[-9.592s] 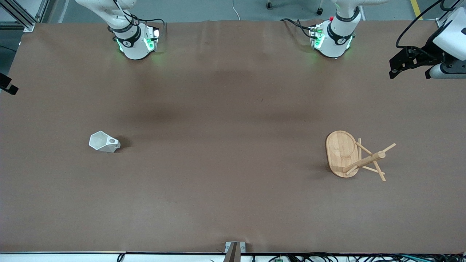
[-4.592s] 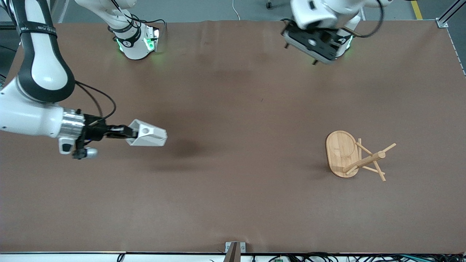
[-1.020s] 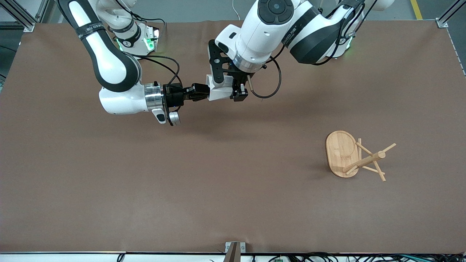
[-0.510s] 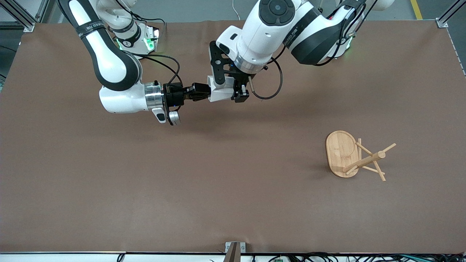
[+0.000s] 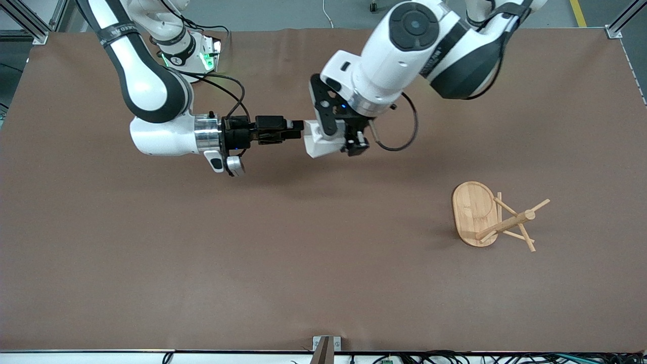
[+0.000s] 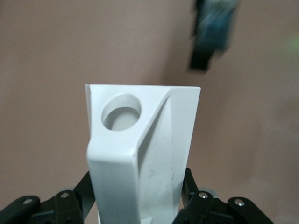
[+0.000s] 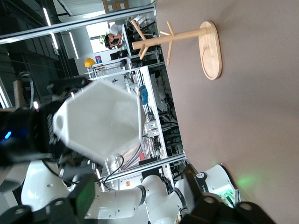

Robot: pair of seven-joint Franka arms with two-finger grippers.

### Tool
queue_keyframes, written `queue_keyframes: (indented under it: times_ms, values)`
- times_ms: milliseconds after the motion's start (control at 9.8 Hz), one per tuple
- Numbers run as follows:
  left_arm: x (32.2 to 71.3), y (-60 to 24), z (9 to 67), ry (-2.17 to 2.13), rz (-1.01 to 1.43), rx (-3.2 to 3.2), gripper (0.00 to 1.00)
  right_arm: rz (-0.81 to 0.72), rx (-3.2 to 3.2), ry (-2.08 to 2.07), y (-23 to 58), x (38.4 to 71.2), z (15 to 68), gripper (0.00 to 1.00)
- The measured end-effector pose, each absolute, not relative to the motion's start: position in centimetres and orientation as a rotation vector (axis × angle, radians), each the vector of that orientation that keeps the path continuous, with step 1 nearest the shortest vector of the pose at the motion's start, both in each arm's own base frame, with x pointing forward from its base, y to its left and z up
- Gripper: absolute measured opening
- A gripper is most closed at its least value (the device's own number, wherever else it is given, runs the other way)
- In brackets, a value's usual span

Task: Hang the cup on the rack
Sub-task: 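Carry the cup with the left gripper to the wooden rack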

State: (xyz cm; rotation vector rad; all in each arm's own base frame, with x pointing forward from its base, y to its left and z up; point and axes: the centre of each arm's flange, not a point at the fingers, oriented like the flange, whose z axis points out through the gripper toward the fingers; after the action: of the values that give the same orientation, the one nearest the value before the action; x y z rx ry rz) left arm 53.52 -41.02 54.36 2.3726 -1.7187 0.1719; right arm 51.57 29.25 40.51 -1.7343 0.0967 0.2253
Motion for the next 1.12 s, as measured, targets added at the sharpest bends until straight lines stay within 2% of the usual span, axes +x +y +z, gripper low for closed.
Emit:
queue_keyframes:
  times_ms: [102,306,510,918,1122]
  values:
    - [55.3,-38.1,54.8,-1.663,0.17,2.423,0.74,0.196,-1.762,0.101,27.4,52.3,40.6,1.0]
    - [57.4,-33.9,55.4,-1.472,0.159,2.576,0.74,0.135,-1.901,0.105,21.1,54.5,39.8,1.0]
    - [58.0,-32.3,56.4,-1.188,0.158,2.738,0.74,0.126,-2.124,0.153,13.7,55.8,39.9,1.0]
    - [58.5,-28.1,56.6,-0.867,0.05,2.925,0.74,0.048,-2.687,0.195,1.6,56.5,43.4,1.0]
    - [58.6,-24.2,54.2,-0.717,0.034,2.987,0.74,0.0,-2.899,0.151,-2.9,57.2,47.1,1.0]
